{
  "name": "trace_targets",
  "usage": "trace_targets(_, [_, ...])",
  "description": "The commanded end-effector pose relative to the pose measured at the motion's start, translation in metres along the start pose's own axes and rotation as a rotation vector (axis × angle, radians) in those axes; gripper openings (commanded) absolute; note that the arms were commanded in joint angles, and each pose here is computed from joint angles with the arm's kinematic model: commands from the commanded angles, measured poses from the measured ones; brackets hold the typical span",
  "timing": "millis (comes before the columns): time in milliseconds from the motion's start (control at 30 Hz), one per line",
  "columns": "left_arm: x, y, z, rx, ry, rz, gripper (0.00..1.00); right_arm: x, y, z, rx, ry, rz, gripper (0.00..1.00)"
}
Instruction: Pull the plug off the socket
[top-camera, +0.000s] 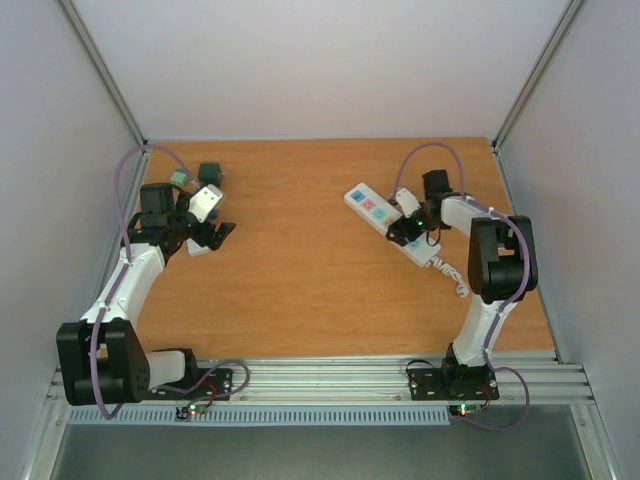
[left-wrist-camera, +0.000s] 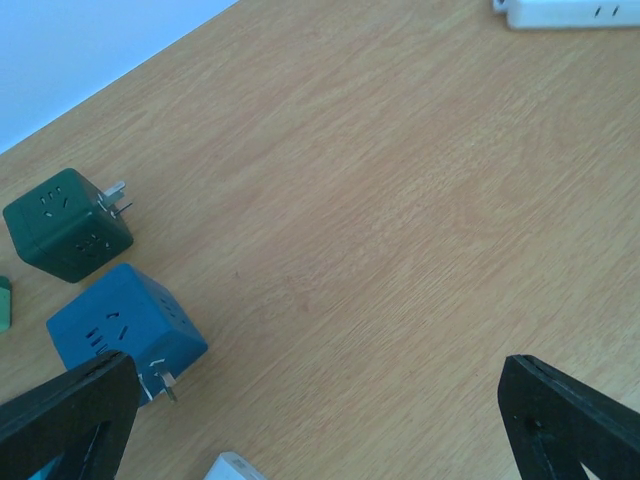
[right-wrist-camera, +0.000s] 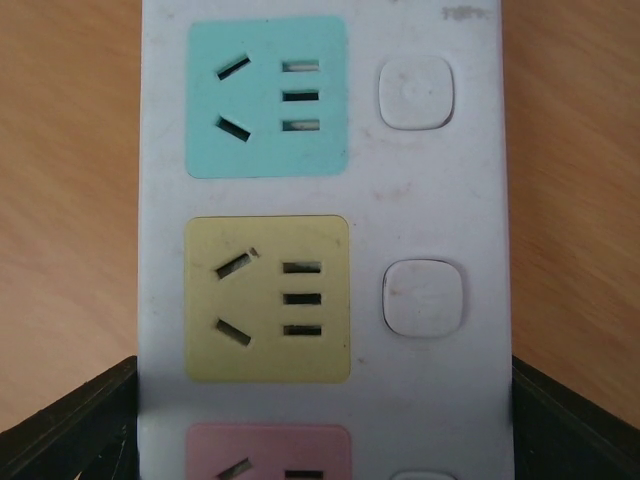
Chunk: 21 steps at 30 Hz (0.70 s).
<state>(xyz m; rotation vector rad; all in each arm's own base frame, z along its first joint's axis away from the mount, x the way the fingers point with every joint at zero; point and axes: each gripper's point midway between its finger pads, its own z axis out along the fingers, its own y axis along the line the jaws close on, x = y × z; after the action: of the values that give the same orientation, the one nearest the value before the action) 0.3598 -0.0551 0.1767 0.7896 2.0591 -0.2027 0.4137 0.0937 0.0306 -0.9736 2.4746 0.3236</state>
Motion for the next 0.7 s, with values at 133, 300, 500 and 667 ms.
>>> trace_targets(133, [-0.004,0.009,0.004,-0.028,-0.023,-0.006,1.00,0.064,-0.100,-0.027,0.085,0.028,0.245,0.70])
trace_targets(300, [-0.006,0.011,0.006,-0.026,-0.024,-0.016,1.00,0.078,-0.139,-0.043,0.129,-0.016,0.372,0.70])
trace_targets(500, [-0.005,0.013,0.010,-0.020,-0.016,-0.042,1.00,0.086,-0.156,-0.053,0.167,-0.040,0.461,0.80])
trace_targets(667, [-0.008,0.017,0.013,-0.011,-0.018,-0.065,1.00,0.071,-0.157,-0.068,0.174,-0.091,0.481,0.95])
